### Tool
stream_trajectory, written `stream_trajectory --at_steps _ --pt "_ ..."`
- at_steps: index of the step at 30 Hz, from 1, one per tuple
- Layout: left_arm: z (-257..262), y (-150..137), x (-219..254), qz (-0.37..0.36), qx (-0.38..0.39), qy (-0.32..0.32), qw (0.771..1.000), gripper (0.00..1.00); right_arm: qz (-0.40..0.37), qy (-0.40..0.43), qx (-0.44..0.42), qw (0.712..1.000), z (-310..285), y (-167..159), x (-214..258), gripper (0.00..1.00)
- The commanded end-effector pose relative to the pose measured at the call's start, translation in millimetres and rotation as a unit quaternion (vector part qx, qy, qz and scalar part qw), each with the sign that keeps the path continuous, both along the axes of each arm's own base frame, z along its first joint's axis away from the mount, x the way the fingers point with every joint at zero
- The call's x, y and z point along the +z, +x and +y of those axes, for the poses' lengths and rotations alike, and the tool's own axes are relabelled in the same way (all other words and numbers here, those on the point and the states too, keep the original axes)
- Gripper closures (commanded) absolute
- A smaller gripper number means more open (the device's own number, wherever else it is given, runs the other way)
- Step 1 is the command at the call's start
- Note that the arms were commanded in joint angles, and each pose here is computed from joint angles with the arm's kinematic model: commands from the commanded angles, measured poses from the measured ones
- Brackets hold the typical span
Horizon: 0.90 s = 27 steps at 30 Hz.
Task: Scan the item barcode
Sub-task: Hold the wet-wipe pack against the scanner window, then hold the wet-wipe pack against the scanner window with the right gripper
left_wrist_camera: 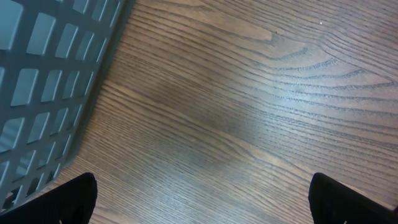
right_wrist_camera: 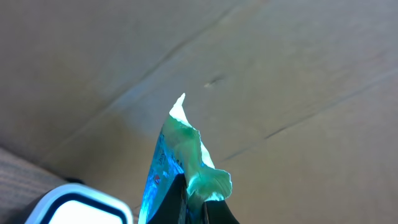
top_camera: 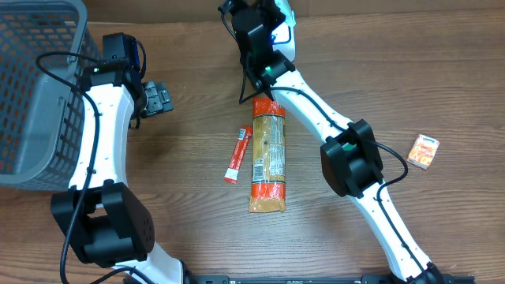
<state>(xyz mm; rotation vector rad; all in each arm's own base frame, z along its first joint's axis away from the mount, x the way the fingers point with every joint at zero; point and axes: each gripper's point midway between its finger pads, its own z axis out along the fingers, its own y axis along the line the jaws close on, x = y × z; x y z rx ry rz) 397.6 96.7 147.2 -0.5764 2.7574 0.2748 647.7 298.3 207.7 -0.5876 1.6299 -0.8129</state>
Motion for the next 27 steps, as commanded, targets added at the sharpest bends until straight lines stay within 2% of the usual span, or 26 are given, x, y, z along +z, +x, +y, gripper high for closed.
stream_trajectory --at_steps 1,5,12,18,27 --pt "0.3 3.5 8.7 -0.012 -0.005 0.001 1.000 0.00 0.012 -0.011 0.003 1.000 6.0 -0.4 -22.0 0.96" --pt "0.3 3.5 8.7 -0.012 -0.005 0.001 1.000 0.00 0.025 -0.019 0.004 0.999 8.0 0.5 -42.3 0.96" --pt "0.3 3.5 8.7 -0.012 -0.005 0.001 1.000 0.00 0.040 -0.027 0.039 0.998 36.1 -11.2 -50.0 0.95" --pt "0.3 3.5 8.7 -0.012 -0.005 0.001 1.000 0.00 0.069 -0.044 0.042 0.996 37.2 -15.7 -64.1 0.94" --pt "0.3 3.5 8.7 -0.012 -0.005 0.001 1.000 0.00 0.082 -0.008 0.039 0.996 36.7 -17.7 -73.5 0.94"
